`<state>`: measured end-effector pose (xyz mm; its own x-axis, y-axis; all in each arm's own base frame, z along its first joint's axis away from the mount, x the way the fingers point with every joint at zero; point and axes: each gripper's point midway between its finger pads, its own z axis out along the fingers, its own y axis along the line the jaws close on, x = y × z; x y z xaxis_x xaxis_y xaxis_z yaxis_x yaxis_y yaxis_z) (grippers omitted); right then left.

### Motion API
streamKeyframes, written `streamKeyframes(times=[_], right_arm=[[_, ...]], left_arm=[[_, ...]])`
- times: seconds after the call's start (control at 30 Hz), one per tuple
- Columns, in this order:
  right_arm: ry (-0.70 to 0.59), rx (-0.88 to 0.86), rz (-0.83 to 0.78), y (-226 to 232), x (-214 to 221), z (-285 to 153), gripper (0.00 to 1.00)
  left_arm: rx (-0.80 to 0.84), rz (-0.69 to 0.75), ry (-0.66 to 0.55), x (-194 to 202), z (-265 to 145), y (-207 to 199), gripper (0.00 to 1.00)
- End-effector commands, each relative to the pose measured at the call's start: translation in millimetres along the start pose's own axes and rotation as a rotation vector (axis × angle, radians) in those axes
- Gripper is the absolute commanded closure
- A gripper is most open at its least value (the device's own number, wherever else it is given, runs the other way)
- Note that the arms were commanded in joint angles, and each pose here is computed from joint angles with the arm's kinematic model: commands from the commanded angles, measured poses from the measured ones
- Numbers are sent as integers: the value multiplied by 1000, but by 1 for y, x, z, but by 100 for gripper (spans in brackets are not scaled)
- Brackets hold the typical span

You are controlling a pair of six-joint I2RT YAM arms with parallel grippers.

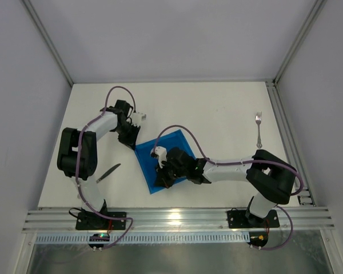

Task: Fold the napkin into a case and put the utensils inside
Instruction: Fold the square-folded napkin at the center of the board.

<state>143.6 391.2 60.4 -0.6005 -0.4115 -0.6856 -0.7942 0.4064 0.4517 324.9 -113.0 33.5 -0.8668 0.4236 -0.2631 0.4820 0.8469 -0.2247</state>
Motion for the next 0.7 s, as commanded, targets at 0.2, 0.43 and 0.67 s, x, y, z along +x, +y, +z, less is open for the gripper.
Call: streamKeyframes(times=[0.2, 0.43, 0.67], right_arm=[[-13, 3, -22, 2, 4, 9, 96], [-9, 5, 4, 2, 9, 16, 96], [-15, 29, 16, -3, 5, 21, 96]], left_arm=[[-4, -4, -17, -3, 2, 1, 92], [-5, -2, -22, -4, 0, 1, 92], [-3, 32, -56, -14, -19, -4, 90]])
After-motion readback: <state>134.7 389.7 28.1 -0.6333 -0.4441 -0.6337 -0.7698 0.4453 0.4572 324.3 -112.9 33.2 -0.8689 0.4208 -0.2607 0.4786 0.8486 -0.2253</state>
